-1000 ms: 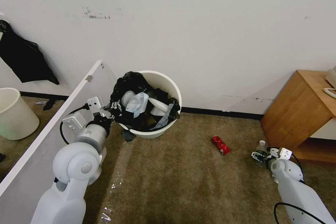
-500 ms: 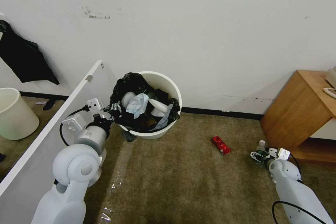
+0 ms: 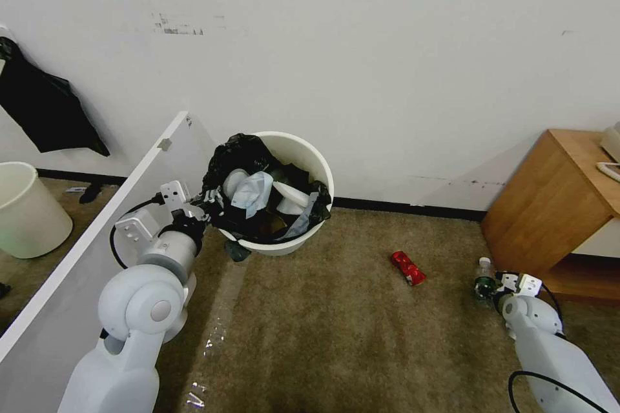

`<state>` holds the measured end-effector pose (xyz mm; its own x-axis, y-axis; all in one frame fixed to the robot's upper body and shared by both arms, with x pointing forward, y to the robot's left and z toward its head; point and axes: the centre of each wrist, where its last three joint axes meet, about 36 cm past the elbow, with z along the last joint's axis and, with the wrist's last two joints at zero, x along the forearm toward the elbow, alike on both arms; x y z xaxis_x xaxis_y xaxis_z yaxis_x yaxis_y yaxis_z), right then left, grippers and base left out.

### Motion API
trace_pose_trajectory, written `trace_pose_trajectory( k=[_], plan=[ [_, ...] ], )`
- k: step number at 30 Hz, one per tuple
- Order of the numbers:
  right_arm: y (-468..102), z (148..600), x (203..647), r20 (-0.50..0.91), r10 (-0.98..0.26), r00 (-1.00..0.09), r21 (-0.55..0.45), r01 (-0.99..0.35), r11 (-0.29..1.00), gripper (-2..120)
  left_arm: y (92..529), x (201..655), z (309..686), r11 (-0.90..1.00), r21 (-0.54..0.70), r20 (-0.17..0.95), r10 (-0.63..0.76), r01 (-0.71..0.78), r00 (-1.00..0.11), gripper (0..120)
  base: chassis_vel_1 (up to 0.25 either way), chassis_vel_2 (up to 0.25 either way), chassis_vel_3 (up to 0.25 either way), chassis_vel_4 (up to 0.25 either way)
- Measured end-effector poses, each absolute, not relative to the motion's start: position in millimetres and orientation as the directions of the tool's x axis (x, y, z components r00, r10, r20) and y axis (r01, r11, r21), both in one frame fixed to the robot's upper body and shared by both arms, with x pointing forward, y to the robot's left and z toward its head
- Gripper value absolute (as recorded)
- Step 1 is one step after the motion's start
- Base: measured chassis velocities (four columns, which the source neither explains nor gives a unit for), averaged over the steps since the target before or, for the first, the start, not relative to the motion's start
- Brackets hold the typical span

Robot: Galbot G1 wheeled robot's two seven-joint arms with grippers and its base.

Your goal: Pick up the trash bin, then pick up the garbage from the floor and place it into the trash bin.

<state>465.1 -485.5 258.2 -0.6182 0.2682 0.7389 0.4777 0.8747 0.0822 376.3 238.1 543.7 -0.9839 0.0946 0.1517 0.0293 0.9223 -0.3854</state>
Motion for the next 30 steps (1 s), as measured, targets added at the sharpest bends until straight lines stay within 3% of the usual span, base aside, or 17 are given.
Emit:
trace_pose_trajectory(
  k=[6, 18, 30],
  plan=[
    [-486, 258, 464, 0.738, 0.266, -0.620, 0.083, 0.474, 0.876, 17, 237, 376, 544, 0.921, -0.389, 0.151, 0.095, 0.029, -0.984, 4, 0.000, 0.000, 0.000, 0.000],
    [-482, 270, 456, 0.716, 0.263, -0.647, 0.067, 0.438, 0.897, 17, 239, 375, 544, 0.921, -0.388, 0.150, 0.093, 0.028, -0.984, 4, 0.000, 0.000, 0.000, 0.000],
    [-466, 360, 445, 0.557, 0.266, -0.787, 0.002, 0.321, 0.947, 17, 235, 375, 545, 0.920, -0.392, 0.192, 0.113, 0.030, -0.975, 4, 0.000, 0.000, 0.000, 0.000]
  ],
)
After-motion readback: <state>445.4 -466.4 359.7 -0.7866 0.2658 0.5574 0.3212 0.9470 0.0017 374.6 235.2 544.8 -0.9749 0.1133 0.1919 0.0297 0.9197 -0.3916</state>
